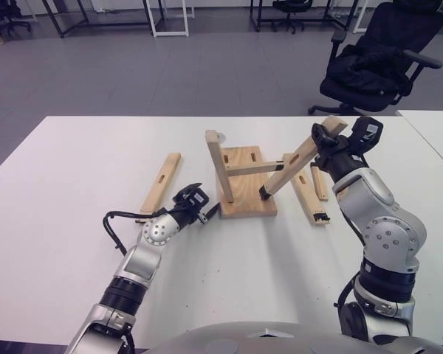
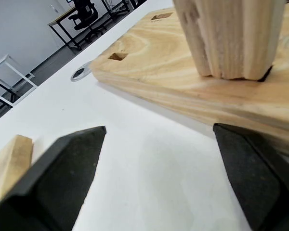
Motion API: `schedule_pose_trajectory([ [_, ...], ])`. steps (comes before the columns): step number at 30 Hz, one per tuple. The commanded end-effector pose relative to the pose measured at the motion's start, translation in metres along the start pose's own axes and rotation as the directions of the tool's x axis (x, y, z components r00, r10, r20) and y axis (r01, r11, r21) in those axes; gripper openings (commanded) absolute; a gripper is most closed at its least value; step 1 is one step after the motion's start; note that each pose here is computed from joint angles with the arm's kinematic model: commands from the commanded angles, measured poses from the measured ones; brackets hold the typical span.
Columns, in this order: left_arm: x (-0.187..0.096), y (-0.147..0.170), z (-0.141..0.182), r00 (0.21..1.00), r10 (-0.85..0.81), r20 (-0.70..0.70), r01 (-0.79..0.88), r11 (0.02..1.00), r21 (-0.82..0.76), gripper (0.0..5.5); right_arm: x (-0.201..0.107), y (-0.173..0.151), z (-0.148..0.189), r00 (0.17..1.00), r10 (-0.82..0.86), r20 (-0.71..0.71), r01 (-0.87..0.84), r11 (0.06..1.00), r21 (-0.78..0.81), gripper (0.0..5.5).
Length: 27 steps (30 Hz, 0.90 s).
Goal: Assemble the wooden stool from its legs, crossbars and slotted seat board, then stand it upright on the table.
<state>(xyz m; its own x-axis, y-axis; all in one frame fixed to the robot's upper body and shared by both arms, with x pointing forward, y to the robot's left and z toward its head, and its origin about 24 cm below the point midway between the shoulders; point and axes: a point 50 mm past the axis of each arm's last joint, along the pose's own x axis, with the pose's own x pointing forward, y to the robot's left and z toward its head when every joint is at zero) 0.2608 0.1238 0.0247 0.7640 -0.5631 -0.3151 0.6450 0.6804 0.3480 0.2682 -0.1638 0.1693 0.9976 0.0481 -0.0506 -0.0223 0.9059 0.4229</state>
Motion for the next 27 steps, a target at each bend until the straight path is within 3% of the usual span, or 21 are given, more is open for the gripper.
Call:
schedule_pose_trajectory([
  [1,0.009,-0.015,0.025,0.992,-0.083,0.099,0.088,0.995,-0.045,4.12,-0.002,-0.010,-0.022,0.992,-0.054,-0.115,0.031,0.981,-0.192,1.01],
  [7,0.008,-0.010,0.027,0.993,-0.071,0.096,0.074,0.997,-0.034,4.12,-0.004,-0.015,-0.044,0.980,-0.008,-0.200,-0.029,0.983,-0.182,1.01],
  [12,0.006,-0.008,0.026,0.993,-0.063,0.095,0.065,0.998,-0.024,4.12,0.008,-0.021,-0.044,0.970,0.016,-0.241,-0.051,0.989,-0.139,1.01],
  [19,-0.007,0.012,0.024,0.996,0.014,0.083,-0.013,1.000,-0.010,4.12,0.021,-0.031,-0.048,0.907,0.154,-0.392,-0.231,0.960,-0.157,1.01],
  [27,-0.036,0.048,0.047,0.982,0.132,0.136,-0.131,0.991,-0.015,4.12,0.017,-0.027,-0.039,0.936,0.110,-0.335,-0.207,0.940,-0.270,1.01],
])
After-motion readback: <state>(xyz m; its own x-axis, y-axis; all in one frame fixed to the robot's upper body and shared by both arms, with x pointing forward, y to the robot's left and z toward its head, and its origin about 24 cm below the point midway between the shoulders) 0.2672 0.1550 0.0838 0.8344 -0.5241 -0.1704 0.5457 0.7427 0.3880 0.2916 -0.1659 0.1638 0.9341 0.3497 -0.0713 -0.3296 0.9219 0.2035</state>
